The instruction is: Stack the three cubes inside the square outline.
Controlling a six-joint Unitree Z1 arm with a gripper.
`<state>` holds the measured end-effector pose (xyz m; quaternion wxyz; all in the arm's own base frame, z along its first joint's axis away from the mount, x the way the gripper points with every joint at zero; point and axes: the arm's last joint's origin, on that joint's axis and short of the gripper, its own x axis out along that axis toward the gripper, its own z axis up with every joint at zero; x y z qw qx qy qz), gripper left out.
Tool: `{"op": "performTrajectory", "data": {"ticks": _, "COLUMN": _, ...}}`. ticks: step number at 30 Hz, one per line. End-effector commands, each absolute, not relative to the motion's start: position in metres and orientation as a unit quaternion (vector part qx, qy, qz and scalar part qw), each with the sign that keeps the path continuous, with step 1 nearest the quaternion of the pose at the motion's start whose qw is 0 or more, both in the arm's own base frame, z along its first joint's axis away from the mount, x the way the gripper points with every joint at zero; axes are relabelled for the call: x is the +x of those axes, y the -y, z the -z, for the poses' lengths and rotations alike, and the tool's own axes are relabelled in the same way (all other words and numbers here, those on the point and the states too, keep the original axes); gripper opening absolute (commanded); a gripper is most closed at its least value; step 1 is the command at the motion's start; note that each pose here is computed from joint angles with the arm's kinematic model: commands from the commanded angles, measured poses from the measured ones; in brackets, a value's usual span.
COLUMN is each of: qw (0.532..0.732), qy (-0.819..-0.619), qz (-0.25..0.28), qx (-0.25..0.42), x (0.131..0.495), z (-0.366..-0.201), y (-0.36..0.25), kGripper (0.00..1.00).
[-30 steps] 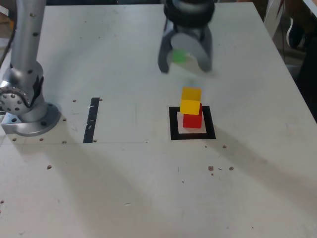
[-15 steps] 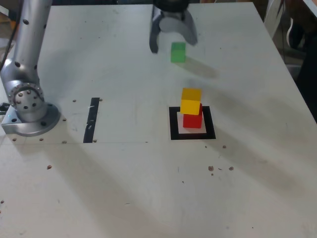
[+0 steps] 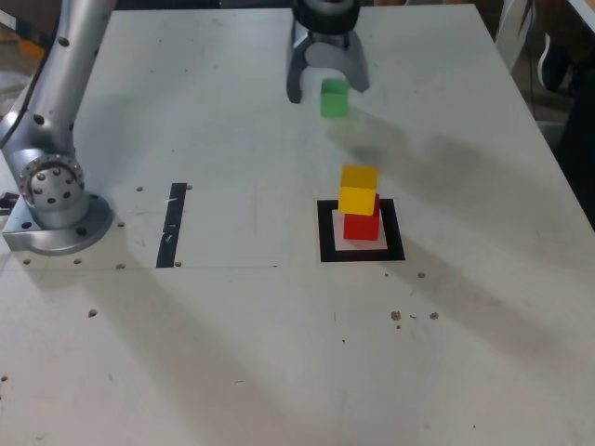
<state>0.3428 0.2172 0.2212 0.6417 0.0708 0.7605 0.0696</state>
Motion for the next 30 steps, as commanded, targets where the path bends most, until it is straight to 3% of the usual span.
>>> {"op": "performTrajectory", "data": {"ticks": 1, "qw": 0.639, "qy": -0.763, "qz": -0.064, "qx": 0.073, "x": 0.347, "z": -0.217, "y": -0.217, "kGripper": 0.78}}
{"op": "performTrajectory", "data": {"ticks": 6, "qw": 0.639, "qy": -0.763, "qz": -0.056, "qx": 0.077, "x": 0.354, "z": -0.212, "y": -0.216, "kGripper": 0.53}}
{"op": "performTrajectory", "data": {"ticks": 13, "qw": 0.64, "qy": -0.763, "qz": -0.043, "qx": 0.075, "x": 0.357, "z": -0.207, "y": -0.216, "kGripper": 0.34}}
{"op": "performTrajectory", "data": {"ticks": 22, "qw": 0.642, "qy": -0.763, "qz": -0.033, "qx": 0.077, "x": 0.361, "z": -0.208, "y": -0.216, "kGripper": 0.2}}
{"op": "performTrajectory", "data": {"ticks": 30, "qw": 0.636, "qy": -0.767, "qz": -0.022, "qx": 0.08, "x": 0.355, "z": -0.22, "y": -0.21, "kGripper": 0.15}}
